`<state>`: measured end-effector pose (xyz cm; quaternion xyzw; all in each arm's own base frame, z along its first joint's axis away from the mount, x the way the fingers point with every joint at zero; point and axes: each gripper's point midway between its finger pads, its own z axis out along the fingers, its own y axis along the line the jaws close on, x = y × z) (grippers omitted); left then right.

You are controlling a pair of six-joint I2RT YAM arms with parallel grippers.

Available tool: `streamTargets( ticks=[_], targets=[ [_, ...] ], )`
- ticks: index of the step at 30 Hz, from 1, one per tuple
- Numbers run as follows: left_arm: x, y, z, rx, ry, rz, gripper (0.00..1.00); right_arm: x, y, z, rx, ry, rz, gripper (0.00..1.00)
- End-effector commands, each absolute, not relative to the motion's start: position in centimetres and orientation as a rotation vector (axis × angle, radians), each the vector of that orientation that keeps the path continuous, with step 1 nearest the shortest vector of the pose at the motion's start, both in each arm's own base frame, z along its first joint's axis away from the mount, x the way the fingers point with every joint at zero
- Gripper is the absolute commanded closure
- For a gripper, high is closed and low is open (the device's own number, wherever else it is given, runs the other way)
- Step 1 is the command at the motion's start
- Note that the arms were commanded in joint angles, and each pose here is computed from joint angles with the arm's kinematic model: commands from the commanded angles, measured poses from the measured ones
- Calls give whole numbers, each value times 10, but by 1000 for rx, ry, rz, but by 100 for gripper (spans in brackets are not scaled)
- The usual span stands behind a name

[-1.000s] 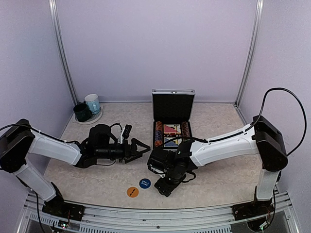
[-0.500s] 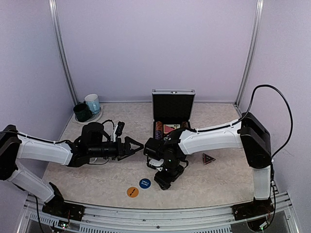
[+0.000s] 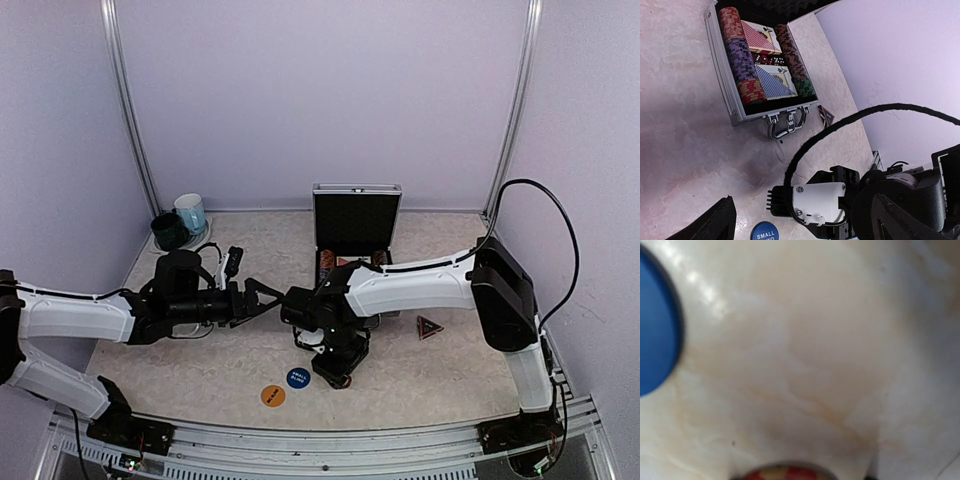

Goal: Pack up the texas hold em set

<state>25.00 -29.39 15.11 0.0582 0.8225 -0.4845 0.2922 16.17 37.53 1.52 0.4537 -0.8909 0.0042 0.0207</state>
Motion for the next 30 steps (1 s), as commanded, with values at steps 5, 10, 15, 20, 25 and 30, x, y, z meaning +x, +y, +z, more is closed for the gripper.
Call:
streamTargets(
  ticks=[5,10,15,20,25,30],
  targets=[
    [250,-287,149,149,2188,-1264,7,132,353,-20,1415,-2598,173,47],
    [250,-287,150,147,2184,-1268,7,127,346,-23,1419,-2563,209,46],
    [250,-287,149,146,2185,-1267,7,132,352,-20,1432,-2591,203,50],
    [249,-287,147,147,2189,-1267,7,132,352,-16,1428,-2599,200,57],
    [250,-287,146,145,2188,-1269,7,131,350,-17,1427,-2598,202,63],
    [249,-287,143,143,2193,-1267,7,140,354,-7,1446,-2654,221,63]
  ],
)
